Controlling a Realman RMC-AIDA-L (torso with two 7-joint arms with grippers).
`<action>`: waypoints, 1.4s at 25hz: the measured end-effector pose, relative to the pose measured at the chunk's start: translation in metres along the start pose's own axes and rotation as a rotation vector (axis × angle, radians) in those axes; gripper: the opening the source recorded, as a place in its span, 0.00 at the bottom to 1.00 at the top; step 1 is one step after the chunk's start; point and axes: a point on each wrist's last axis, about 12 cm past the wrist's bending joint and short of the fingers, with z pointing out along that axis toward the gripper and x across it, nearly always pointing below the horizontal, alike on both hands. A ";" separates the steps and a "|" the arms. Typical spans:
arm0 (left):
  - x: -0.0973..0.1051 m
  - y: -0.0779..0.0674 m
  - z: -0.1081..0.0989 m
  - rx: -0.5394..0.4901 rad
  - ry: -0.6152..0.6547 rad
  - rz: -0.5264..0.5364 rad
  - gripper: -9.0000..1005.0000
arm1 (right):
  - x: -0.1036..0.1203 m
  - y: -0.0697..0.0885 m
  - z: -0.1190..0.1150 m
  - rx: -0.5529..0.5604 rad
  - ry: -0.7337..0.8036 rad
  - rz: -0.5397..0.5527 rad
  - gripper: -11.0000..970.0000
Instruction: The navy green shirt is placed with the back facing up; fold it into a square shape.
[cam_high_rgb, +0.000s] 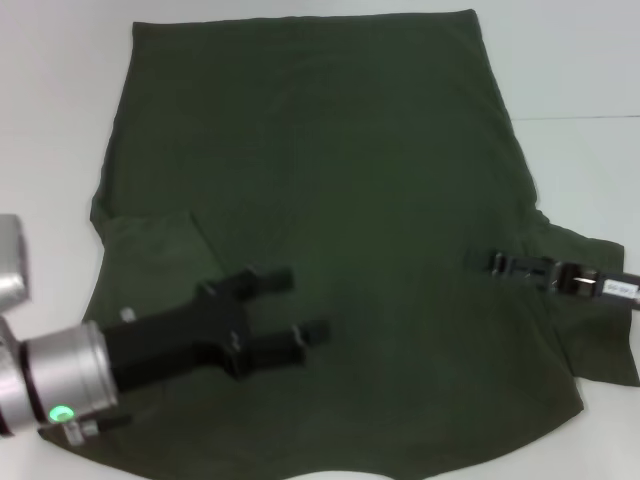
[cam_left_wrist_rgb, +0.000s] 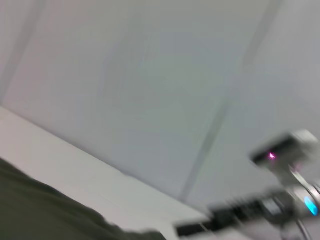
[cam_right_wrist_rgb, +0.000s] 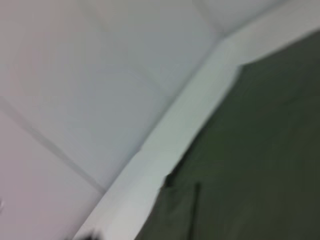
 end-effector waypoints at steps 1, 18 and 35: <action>0.003 -0.003 0.005 0.029 0.029 0.026 0.78 | -0.002 -0.002 -0.003 0.014 -0.004 0.025 0.94; 0.018 -0.012 0.026 0.128 0.175 0.149 0.91 | -0.009 -0.028 -0.071 0.262 0.031 0.354 0.94; 0.016 -0.010 0.028 0.128 0.189 0.154 0.91 | 0.010 -0.046 -0.097 0.418 -0.063 0.455 0.94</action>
